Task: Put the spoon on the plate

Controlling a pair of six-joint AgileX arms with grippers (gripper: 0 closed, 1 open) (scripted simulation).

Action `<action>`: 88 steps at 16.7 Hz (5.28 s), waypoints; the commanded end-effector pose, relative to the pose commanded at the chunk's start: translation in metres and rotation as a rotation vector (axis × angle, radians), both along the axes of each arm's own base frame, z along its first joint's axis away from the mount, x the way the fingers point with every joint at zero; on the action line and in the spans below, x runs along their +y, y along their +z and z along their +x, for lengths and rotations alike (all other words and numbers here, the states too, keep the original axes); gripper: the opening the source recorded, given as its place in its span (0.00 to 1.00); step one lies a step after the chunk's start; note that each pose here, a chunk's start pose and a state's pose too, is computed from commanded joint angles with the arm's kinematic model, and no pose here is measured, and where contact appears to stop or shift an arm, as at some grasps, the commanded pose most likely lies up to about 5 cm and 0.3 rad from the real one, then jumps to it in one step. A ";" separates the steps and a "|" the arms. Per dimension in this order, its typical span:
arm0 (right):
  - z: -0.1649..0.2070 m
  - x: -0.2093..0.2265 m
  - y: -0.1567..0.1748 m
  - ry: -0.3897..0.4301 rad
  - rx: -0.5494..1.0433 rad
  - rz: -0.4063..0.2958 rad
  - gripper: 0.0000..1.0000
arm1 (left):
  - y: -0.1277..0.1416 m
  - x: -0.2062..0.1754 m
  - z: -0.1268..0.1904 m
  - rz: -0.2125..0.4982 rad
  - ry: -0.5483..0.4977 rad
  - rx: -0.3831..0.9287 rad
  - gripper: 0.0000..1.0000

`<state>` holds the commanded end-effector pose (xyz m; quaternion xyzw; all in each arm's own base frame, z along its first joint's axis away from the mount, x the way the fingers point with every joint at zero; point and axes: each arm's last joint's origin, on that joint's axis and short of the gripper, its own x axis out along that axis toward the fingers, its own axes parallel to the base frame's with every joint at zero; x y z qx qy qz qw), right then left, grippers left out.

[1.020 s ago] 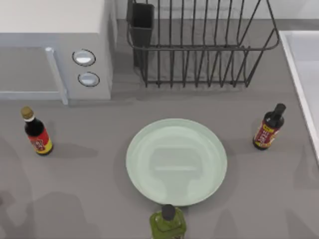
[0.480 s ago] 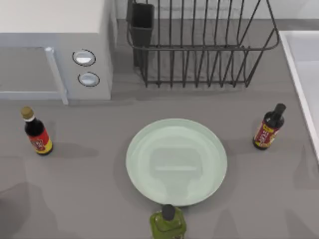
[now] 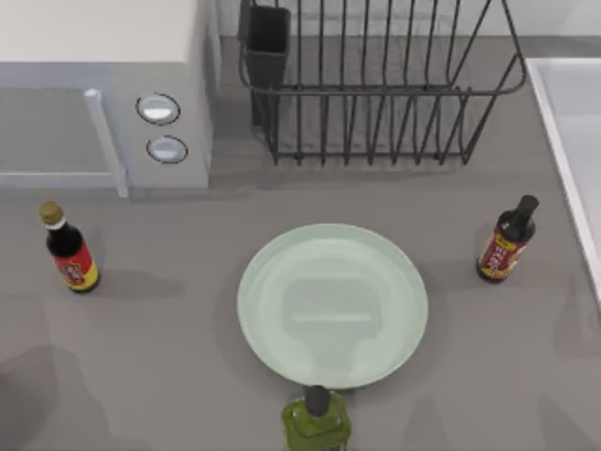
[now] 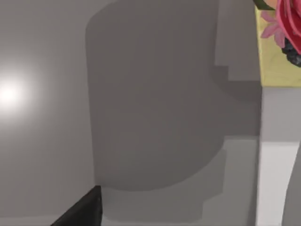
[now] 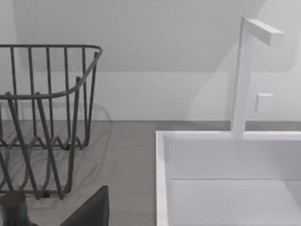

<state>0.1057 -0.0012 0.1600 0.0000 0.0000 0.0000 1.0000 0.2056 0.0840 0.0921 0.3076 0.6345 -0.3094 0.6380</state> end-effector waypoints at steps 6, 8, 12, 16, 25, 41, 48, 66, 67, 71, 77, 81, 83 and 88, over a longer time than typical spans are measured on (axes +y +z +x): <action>0.000 0.000 0.000 0.000 0.000 0.000 1.00 | 0.000 0.000 0.000 0.000 0.000 0.000 0.40; 0.000 0.000 0.000 0.000 0.000 0.000 1.00 | 0.000 0.000 0.000 0.000 0.000 0.000 0.25; 0.000 0.000 0.000 0.000 0.000 0.000 1.00 | 0.000 0.000 0.000 0.000 0.000 0.000 0.00; 0.000 0.000 0.000 0.000 0.000 0.000 1.00 | 0.000 0.000 0.000 0.000 0.000 0.000 0.00; 0.000 0.000 0.000 0.000 0.000 0.000 1.00 | 0.047 0.002 0.006 -0.006 0.019 -0.008 0.00; 0.000 0.000 0.000 0.000 0.000 0.000 1.00 | 0.131 -0.012 0.011 -0.017 -0.043 -0.013 0.00; 0.000 0.000 0.000 0.000 0.000 0.000 1.00 | 0.166 -0.128 0.073 -0.071 -0.429 0.007 0.00; 0.000 0.000 0.000 0.000 0.000 0.000 1.00 | 0.088 -0.387 0.106 -0.005 -0.632 0.006 0.00; 0.000 0.000 0.000 0.000 0.000 0.000 1.00 | 0.088 -0.388 0.105 -0.007 -0.635 0.005 0.00; 0.000 0.000 0.000 0.000 0.000 0.000 1.00 | 0.089 -0.397 0.098 -0.039 -0.680 -0.012 0.00; 0.000 0.000 0.000 0.000 0.000 0.000 1.00 | 0.093 -0.414 0.083 -0.111 -0.772 -0.072 0.00; 0.000 0.000 0.000 0.000 0.000 0.000 1.00 | 0.095 -0.419 0.081 -0.135 -0.788 -0.107 0.00; 0.000 0.000 0.000 0.000 0.000 0.000 1.00 | 0.094 -0.417 0.083 -0.133 -0.776 -0.117 0.00; 0.000 0.000 0.000 0.000 0.000 0.000 1.00 | 0.086 -0.405 0.096 -0.091 -0.705 -0.110 0.00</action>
